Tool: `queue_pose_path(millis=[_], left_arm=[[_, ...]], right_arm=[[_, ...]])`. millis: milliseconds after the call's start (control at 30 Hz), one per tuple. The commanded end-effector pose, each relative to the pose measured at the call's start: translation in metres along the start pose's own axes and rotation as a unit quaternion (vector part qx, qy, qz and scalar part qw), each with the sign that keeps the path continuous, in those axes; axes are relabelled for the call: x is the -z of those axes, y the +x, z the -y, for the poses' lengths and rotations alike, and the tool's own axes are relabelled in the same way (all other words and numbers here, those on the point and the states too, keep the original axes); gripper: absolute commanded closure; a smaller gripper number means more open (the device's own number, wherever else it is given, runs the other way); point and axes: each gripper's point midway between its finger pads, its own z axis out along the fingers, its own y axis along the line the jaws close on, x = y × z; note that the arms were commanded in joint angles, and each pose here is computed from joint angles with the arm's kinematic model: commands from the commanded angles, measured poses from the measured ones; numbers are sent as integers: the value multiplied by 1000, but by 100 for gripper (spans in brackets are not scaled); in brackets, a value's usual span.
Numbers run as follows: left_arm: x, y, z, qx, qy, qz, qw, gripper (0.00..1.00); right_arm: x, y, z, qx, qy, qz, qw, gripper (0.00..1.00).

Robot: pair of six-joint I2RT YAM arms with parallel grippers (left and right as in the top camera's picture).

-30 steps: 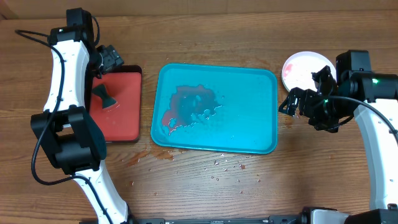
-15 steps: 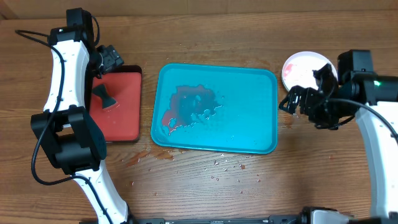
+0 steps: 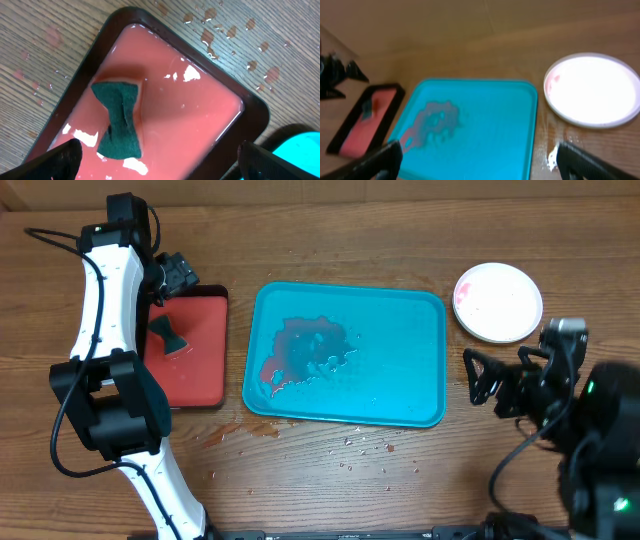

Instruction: Clean dirty plates on tray and stack at the side

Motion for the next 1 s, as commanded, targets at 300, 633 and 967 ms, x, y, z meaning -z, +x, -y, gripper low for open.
queue_pose_path(millis=[300, 633, 967], left_arm=[[18, -5, 6, -6, 13, 20, 1000, 0], [18, -5, 6, -6, 13, 20, 1000, 0], [18, -5, 6, -6, 13, 20, 1000, 0]], right_arm=[[-14, 49, 10, 84, -34, 183, 979, 0], [-13, 64, 20, 103, -11, 277, 955, 0], [-17, 64, 40, 89, 33, 316, 944, 0]])
